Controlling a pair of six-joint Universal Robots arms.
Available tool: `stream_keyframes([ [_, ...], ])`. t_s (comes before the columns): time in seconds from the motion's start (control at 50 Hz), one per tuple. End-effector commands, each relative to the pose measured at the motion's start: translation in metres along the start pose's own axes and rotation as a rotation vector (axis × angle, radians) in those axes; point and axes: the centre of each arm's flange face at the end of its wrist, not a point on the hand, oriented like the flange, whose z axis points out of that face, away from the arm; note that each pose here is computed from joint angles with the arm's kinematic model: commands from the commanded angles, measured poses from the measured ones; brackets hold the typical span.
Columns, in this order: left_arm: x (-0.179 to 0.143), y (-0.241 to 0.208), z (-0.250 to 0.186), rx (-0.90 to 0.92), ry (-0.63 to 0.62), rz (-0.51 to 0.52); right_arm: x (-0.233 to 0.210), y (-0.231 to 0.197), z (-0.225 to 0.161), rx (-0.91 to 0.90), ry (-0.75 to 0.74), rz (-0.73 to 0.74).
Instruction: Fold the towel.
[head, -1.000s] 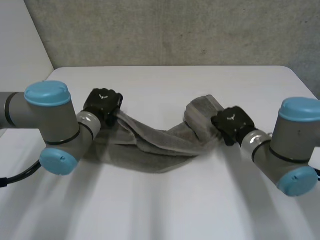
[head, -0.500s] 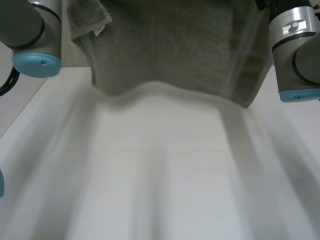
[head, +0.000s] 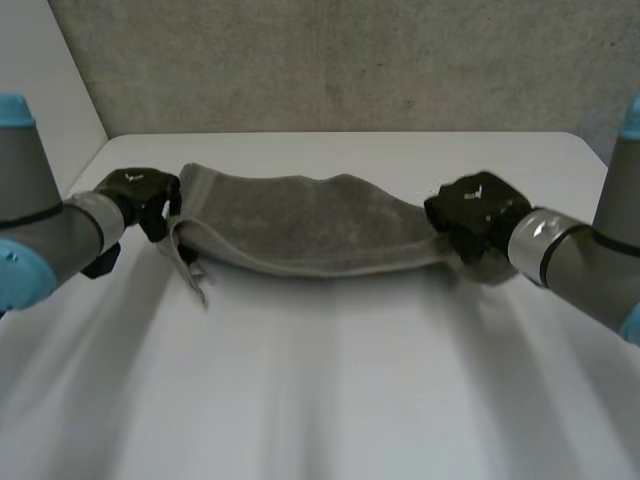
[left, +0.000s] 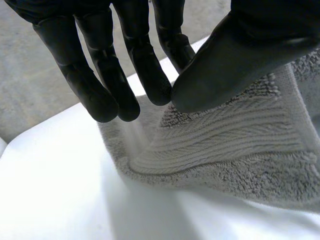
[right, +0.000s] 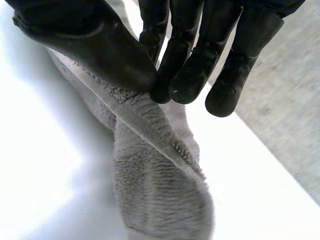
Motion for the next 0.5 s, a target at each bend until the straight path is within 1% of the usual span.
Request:
stream_keyframes([
  [0.02,0.013,0.016,-0.016,0.052,0.021,0.081,-0.016,0.02,-0.007,-0.055,-0.038,0.028],
  [0.16,0.025,0.038,-0.037,0.091,0.017,0.093,-0.028,0.037,-0.012,-0.064,-0.038,0.03],
  [0.28,0.033,0.053,-0.048,0.094,0.022,0.097,-0.03,0.039,-0.016,-0.05,-0.024,0.025],
  [0.34,0.042,0.058,-0.055,0.104,0.039,0.117,-0.031,0.038,-0.02,-0.049,-0.023,0.024],
  [0.38,0.05,0.063,-0.057,0.111,0.052,0.17,-0.031,0.037,-0.022,-0.044,-0.024,0.024],
  [0.4,0.05,0.063,-0.057,0.111,0.052,0.171,-0.031,0.037,-0.022,-0.044,-0.024,0.024],
  [0.44,0.053,0.07,-0.057,0.102,0.051,0.232,-0.032,0.038,-0.022,-0.046,-0.025,0.026],
  [0.5,0.054,0.071,-0.058,0.1,0.052,0.252,-0.032,0.038,-0.022,-0.046,-0.027,0.028],
])
